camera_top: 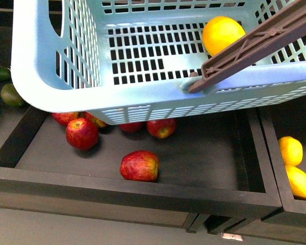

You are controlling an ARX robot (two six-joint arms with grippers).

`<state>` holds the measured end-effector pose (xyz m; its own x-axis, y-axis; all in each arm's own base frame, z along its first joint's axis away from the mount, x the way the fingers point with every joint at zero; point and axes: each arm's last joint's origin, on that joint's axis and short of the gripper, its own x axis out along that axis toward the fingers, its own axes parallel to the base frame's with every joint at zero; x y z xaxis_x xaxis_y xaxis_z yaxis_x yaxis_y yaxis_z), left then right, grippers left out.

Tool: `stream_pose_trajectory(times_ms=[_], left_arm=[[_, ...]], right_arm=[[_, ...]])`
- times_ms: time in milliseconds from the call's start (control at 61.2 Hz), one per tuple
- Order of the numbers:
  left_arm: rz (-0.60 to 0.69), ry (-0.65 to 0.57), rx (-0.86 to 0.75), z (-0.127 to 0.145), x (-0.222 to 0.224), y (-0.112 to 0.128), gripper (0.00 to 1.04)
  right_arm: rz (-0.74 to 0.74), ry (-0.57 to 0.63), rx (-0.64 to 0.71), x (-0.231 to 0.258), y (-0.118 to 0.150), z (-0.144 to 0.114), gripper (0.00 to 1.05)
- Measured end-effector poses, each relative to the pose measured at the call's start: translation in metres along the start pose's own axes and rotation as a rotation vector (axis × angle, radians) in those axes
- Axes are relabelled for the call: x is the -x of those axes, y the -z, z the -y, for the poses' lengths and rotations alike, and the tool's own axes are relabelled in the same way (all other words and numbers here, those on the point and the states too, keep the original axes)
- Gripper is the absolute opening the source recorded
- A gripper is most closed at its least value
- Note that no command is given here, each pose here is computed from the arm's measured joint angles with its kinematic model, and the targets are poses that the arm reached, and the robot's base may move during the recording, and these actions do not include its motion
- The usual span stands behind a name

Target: Pick lemon and mango into basket

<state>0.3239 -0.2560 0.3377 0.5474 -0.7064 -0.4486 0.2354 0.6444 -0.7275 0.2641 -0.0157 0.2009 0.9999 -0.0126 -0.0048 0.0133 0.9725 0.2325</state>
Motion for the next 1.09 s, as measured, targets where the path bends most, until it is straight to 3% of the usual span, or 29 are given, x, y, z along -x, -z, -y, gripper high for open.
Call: stream_pose_trajectory(times_ms=[98,424,604,751,1012,1094], left_arm=[[0.0,-0.001,0.0,0.0,0.0,0.0,0.05],[0.001,0.0,-0.001,0.0,0.0,0.0,0.05],[-0.004,0.004,0.001,0.0,0.0,0.0,0.05],[0.002,-0.001,0.0,0.0,0.0,0.0,0.05],[0.001,0.0,0.0,0.0,0.0,0.0,0.05],[-0.002,0.002,-0.002,0.001,0.0,0.001,0.05]], right_arm=[[-0.004,-0.003,0.143,0.019,0.007,-0.003,0.55],[-0.006,-0.01,0.218,0.063,0.022,-0.009,0.02],[-0.01,-0.009,0.228,0.083,0.028,-0.008,0.02],[-0.001,-0.011,0.23,0.088,0.028,-0.008,0.22],[0.0,-0.011,0.23,0.088,0.028,-0.008,0.8],[0.0,-0.005,0.229,0.088,0.028,-0.008,0.92]])
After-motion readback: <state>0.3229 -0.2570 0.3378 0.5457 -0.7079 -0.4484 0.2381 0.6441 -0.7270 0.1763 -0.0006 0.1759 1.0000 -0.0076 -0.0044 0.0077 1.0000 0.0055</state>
